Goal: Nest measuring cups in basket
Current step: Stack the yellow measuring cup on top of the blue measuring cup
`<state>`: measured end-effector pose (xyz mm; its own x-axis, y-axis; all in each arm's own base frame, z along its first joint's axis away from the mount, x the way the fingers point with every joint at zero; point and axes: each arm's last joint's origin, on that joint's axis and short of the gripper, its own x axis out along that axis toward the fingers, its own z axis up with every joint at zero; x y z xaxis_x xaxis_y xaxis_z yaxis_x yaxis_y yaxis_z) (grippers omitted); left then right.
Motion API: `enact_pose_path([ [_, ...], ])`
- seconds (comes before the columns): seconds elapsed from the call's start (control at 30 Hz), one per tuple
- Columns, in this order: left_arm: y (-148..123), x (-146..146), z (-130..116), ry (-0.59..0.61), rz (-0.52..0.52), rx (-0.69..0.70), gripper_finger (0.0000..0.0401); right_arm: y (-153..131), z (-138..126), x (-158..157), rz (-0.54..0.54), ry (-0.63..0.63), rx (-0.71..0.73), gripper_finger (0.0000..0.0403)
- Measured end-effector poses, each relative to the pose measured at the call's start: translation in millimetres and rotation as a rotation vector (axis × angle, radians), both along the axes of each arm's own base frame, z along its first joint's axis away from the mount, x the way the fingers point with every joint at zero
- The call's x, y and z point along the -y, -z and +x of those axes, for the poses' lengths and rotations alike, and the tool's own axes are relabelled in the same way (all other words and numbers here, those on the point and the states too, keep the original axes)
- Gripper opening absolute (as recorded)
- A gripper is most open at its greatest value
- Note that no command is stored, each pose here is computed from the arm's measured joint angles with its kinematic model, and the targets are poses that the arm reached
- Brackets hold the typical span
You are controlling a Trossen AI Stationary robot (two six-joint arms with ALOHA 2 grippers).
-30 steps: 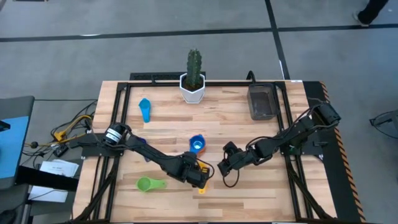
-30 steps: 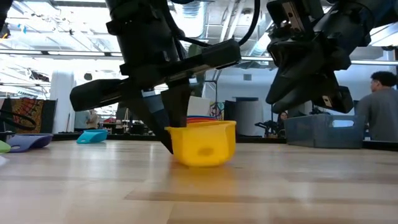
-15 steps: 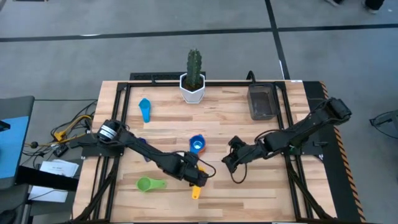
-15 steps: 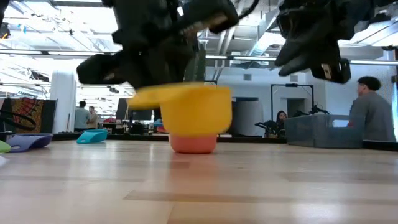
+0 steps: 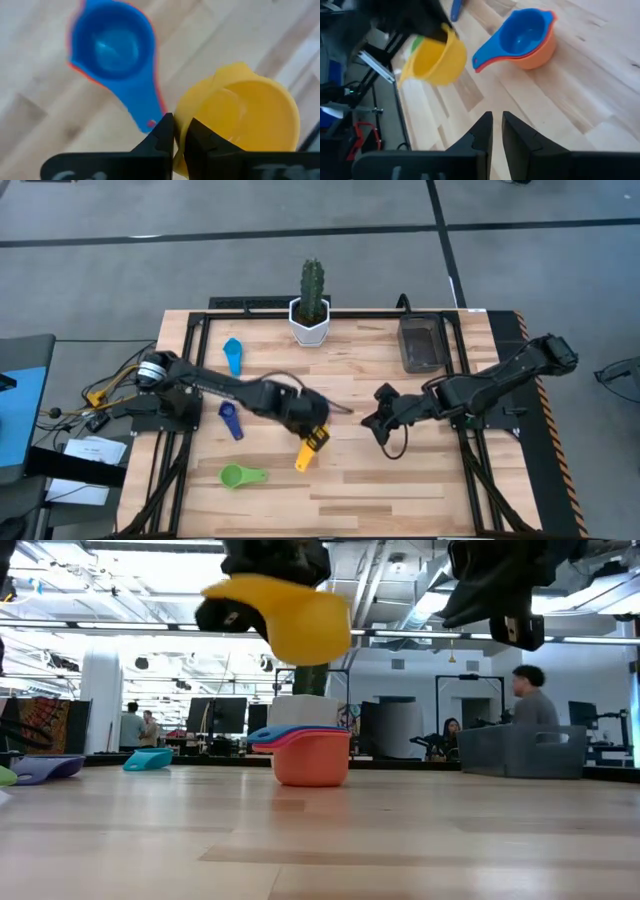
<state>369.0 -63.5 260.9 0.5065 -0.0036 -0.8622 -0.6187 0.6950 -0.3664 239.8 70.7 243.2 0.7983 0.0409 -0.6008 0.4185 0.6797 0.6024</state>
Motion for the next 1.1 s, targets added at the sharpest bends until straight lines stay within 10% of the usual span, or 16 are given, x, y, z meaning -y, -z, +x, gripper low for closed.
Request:
enact_pose_path([
  [0.53,6,-88,1,0.035,0.126,-0.086,0.0006,1,4,14,0.071,0.193,0.007,0.0058],
  [1.1,28,-92,13,-0.124,0.093,-0.110,0.0011,0,8,26,0.117,0.283,0.032,0.0058],
])
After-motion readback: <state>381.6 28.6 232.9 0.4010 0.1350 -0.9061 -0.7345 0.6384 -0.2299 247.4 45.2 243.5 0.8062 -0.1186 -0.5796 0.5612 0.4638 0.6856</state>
